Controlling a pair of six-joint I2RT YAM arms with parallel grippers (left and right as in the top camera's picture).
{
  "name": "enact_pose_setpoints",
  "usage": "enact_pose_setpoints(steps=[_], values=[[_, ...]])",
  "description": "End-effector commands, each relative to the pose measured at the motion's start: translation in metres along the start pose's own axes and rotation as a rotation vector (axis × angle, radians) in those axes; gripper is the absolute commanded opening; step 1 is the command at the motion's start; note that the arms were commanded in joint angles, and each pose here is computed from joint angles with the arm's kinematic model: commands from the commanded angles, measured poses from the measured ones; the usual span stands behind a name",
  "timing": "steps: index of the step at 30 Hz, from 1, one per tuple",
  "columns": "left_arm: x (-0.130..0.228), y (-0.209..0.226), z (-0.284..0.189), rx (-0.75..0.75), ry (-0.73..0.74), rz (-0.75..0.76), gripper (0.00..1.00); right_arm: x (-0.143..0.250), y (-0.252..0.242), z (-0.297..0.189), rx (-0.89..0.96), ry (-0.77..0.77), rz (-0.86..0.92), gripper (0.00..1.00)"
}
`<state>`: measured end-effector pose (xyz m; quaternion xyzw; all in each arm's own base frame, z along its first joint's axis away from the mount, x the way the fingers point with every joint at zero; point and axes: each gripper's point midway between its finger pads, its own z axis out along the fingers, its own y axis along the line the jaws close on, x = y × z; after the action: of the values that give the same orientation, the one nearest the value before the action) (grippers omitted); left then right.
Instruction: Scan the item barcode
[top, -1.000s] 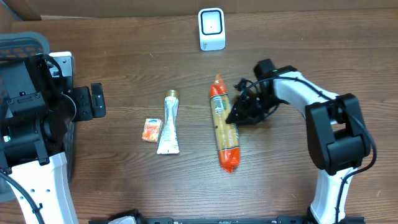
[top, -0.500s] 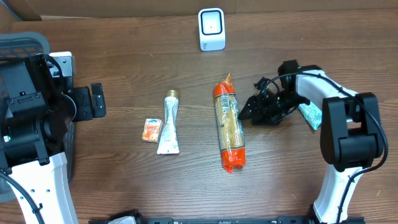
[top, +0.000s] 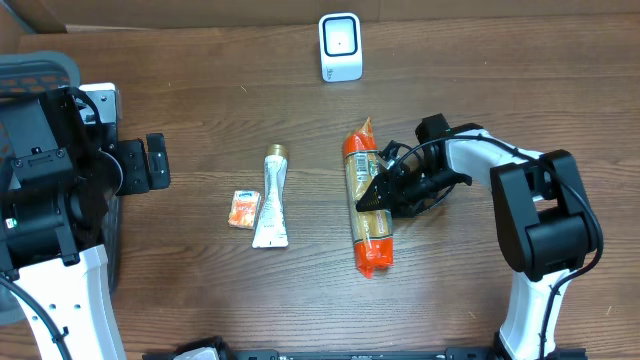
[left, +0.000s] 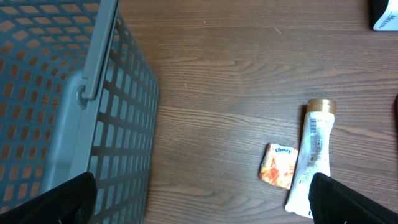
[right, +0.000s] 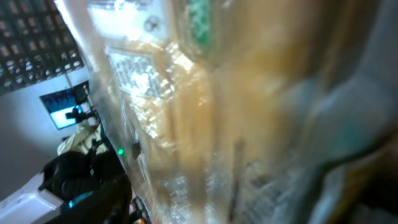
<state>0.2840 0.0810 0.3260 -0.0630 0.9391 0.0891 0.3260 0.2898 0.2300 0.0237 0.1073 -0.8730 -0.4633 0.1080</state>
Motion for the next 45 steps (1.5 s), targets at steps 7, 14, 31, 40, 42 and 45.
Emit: enact_pose_setpoints(steps=[7,14,31,40,42,45], values=[[-0.004,0.001,-0.003,0.001,-0.014,0.008,1.00,-0.012,-0.020,0.001,0.186,-0.060,0.142,0.11],[-0.004,0.001,-0.003,0.001,-0.014,0.008,1.00,-0.021,-0.002,-0.029,0.224,-0.108,0.087,0.04],[-0.004,0.001,-0.003,0.001,-0.014,0.008,1.00,0.034,0.186,-0.107,0.011,-0.265,-0.454,0.04],[-0.004,0.001,-0.003,0.001,-0.014,0.008,1.00,0.060,0.227,-0.117,-0.180,-0.245,-0.512,0.04],[-0.004,0.001,-0.003,0.000,-0.014,0.008,1.00,0.062,0.231,-0.117,-0.205,-0.239,-0.515,0.04],[-0.004,0.001,-0.003,0.000,-0.014,0.008,1.00,0.063,0.231,-0.117,-0.209,-0.236,-0.512,0.04]])
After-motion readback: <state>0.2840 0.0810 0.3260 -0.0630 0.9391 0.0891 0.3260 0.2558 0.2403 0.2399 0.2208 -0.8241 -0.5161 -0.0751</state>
